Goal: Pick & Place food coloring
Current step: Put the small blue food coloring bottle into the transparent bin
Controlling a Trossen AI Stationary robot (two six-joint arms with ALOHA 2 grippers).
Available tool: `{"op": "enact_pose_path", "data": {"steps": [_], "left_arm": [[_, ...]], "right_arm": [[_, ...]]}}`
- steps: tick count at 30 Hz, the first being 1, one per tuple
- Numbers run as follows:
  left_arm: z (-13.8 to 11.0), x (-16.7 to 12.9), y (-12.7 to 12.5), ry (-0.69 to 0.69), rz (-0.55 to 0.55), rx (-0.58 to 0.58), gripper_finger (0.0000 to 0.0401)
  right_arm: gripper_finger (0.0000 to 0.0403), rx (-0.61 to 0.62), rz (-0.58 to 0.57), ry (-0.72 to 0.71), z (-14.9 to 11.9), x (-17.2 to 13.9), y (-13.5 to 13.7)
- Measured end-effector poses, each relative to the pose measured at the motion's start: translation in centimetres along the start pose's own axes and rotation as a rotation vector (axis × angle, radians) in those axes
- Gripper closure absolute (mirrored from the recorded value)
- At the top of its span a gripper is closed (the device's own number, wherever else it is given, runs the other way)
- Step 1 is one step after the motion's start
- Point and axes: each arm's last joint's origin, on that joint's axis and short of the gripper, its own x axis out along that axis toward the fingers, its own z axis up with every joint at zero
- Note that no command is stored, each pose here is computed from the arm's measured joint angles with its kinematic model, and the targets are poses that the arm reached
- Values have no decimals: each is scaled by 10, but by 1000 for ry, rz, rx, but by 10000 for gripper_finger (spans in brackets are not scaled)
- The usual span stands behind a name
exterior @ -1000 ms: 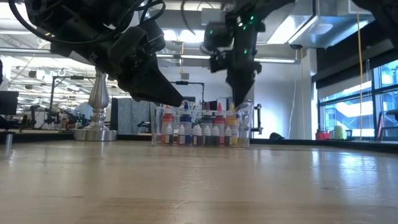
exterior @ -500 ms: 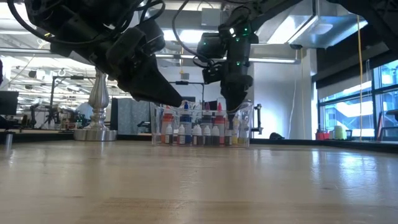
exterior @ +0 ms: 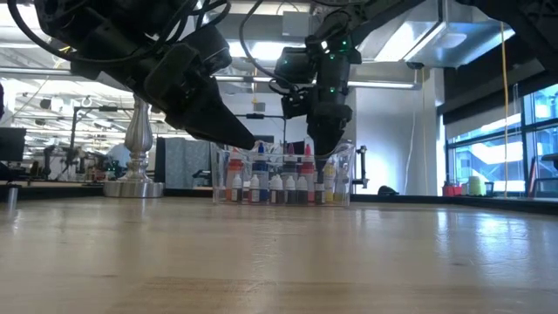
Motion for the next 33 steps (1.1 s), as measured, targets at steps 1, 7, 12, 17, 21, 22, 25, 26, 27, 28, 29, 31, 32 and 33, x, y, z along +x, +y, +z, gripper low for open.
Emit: {"op": "enact_pose_path", "data": {"steps": [1, 7, 12, 17, 21, 22, 25, 26, 27, 28, 29, 31, 32, 33], "left_arm": [[0, 0, 0, 0, 0, 0, 301], [0, 0, 0, 0, 0, 8, 301], [0, 0, 0, 0, 0, 8, 301], [0, 0, 0, 0, 0, 8, 301], [-1, 0, 0, 6, 1, 10, 301], [-1, 0, 0, 7, 2, 10, 301], [-1, 0, 0, 15, 3, 12, 301], [-2, 0, 0, 18, 4, 13, 301], [-2, 0, 0, 20, 4, 14, 301], [-2, 0, 0, 23, 5, 14, 301], [-3, 0, 1, 25, 6, 15, 301], [-3, 0, 1, 26, 6, 15, 301], [-3, 0, 1, 26, 6, 15, 301], [-3, 0, 1, 26, 6, 15, 301]], "right_arm": [[339, 0, 0, 0, 0, 0, 0], [337, 0, -2, -9, 1, 0, 0], [340, -6, -4, -16, 3, 1, 2], [338, -18, -4, -25, 6, 5, 5], [338, -23, 2, -8, 7, 12, 7], [340, -24, 4, -1, 6, 13, 7], [340, -25, 5, 4, 7, 17, 7], [339, -25, 7, 12, 6, 18, 7], [339, -25, 8, 15, 6, 20, 7], [338, -25, 7, 12, 7, 20, 7], [337, -25, 7, 13, 7, 20, 7], [338, -26, 7, 12, 7, 20, 7], [338, -26, 7, 12, 7, 20, 7], [338, -26, 7, 12, 7, 21, 7]]}}
